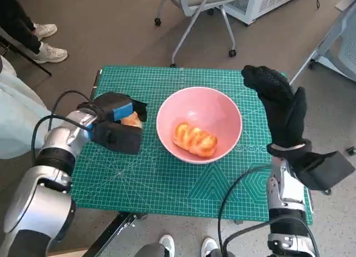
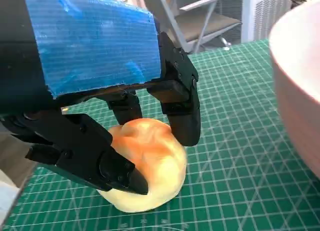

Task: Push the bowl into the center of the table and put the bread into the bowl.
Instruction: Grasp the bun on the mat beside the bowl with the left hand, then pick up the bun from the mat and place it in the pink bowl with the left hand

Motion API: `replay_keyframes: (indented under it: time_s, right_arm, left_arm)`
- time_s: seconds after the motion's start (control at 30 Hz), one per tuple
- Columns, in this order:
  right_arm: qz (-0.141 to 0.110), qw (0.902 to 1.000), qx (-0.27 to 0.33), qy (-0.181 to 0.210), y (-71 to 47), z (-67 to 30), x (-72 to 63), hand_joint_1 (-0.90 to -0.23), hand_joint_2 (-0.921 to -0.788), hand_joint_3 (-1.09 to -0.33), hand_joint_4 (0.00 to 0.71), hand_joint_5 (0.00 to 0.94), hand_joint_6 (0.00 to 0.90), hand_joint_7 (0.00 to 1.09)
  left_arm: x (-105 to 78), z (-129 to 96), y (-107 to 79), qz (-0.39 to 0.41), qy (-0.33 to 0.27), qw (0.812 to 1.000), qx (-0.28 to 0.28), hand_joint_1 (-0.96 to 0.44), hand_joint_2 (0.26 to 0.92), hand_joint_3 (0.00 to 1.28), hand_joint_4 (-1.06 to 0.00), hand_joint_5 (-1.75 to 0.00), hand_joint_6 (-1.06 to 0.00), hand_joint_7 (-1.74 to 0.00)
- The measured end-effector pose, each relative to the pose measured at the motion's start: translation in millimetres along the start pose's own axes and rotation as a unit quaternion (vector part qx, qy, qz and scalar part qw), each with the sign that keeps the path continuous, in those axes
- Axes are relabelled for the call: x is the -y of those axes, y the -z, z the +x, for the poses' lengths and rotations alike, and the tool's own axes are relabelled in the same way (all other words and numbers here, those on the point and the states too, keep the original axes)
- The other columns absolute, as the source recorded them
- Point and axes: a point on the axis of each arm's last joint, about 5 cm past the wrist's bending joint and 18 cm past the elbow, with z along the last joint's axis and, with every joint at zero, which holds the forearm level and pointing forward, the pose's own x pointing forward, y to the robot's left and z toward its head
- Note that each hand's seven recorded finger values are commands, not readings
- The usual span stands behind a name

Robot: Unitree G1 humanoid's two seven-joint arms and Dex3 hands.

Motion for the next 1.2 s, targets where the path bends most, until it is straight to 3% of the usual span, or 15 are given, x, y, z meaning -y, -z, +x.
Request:
replay_keyframes:
  time_s: [0.3,0.5,0.7,0.73,1.0,1.2]
  right_arm:
    - [0.000,1.0000,0.000,0.000,0.0,0.1,0.0,-0.656,-0.921,-0.743,0.208,0.000,0.130,0.52]
    - [0.001,1.0000,-0.001,-0.001,0.4,0.4,-0.3,-0.655,-0.921,-0.743,0.208,0.000,0.131,0.52]
    - [0.003,1.0000,-0.002,-0.002,1.0,1.3,-0.7,-0.657,-0.921,-0.741,0.208,0.000,0.132,0.51]
    - [0.004,1.0000,0.000,-0.004,0.9,2.9,-1.5,-0.656,-0.921,-0.741,0.208,0.000,0.131,0.51]
    - [0.002,1.0000,-0.002,-0.008,0.5,2.7,1.1,-0.659,-0.921,-0.742,0.207,0.000,0.130,0.51]
    - [0.006,0.9999,-0.002,-0.012,1.6,3.0,-0.4,-0.663,-0.921,-0.742,0.206,0.000,0.129,0.51]
  left_arm:
    - [-19.1,-5,4.8,-0.021,-0.035,0.999,0.003,0.00,0.920,0.07,-0.68,-1.17,-0.63,-1.16]
    - [-42.1,-8,-1.2,-0.028,-0.093,0.994,0.044,0.00,0.920,0.07,-0.63,-1.29,-0.70,-1.02]
    - [-65.8,-13,-18.0,-0.014,-0.159,0.979,0.127,0.00,0.919,0.05,-0.64,-1.35,-0.76,-0.89]
    - [-72.6,-15,-28.8,-0.004,-0.180,0.968,0.174,0.00,0.920,0.04,-0.65,-1.29,-0.75,-0.95]
    - [-71.9,-15,-60.8,0.004,-0.181,0.939,0.291,0.00,0.920,0.04,-0.67,-1.15,-0.72,-1.10]
    - [-68.8,-8,-79.9,0.002,-0.182,0.930,0.319,0.00,0.920,0.04,-0.67,-1.12,-0.72,-1.13]
